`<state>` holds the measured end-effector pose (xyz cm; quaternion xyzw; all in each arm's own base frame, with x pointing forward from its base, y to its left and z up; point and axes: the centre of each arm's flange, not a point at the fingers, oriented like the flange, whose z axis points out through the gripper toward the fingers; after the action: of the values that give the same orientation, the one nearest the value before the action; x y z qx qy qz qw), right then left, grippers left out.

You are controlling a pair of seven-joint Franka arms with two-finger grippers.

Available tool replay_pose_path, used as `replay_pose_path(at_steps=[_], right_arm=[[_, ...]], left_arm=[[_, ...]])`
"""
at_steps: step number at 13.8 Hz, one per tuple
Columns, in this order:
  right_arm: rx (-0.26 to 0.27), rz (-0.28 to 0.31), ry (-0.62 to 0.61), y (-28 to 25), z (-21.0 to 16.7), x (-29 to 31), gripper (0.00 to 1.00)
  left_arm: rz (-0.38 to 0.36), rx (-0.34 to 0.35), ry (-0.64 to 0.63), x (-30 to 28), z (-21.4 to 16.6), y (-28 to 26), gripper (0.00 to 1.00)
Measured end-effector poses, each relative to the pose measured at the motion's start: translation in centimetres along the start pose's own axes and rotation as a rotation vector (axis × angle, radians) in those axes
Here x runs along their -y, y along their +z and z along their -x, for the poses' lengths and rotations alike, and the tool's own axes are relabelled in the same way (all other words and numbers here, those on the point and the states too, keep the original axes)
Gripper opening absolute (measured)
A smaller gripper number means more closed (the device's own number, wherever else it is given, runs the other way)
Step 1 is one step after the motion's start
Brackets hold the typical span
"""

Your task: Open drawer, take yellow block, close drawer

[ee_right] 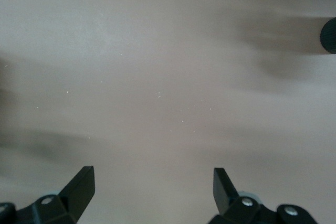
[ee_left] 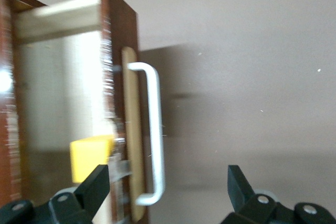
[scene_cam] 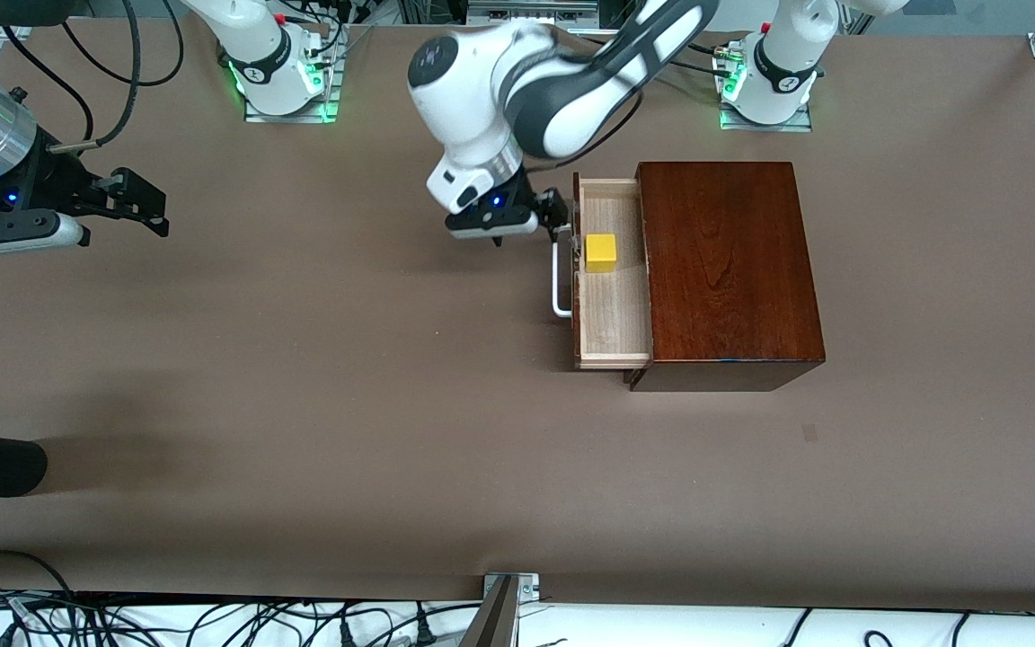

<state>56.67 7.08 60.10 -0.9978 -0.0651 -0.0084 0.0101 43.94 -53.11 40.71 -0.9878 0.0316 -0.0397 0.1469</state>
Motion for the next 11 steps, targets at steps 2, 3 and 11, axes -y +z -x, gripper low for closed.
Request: replay_pose_path(at_steps=[2, 3, 11], right_arm=[[0.000, 0.000, 0.000, 0.0, 0.0, 0.0, 1.00], [0.000, 0.000, 0.000, 0.0, 0.0, 0.0, 1.00], [-0.012, -0.001, -0.028, 0.2, -0.3, 1.7, 1.00]], left_arm=[[0.035, 0.036, 0.022, 5.3, -2.1, -3.6, 1.00], [0.054, 0.054, 0.038, 8.5, -3.6, -4.7, 1.00], [0.214, 0.182, 0.089, 38.7, -14.1, -3.4, 1.00]])
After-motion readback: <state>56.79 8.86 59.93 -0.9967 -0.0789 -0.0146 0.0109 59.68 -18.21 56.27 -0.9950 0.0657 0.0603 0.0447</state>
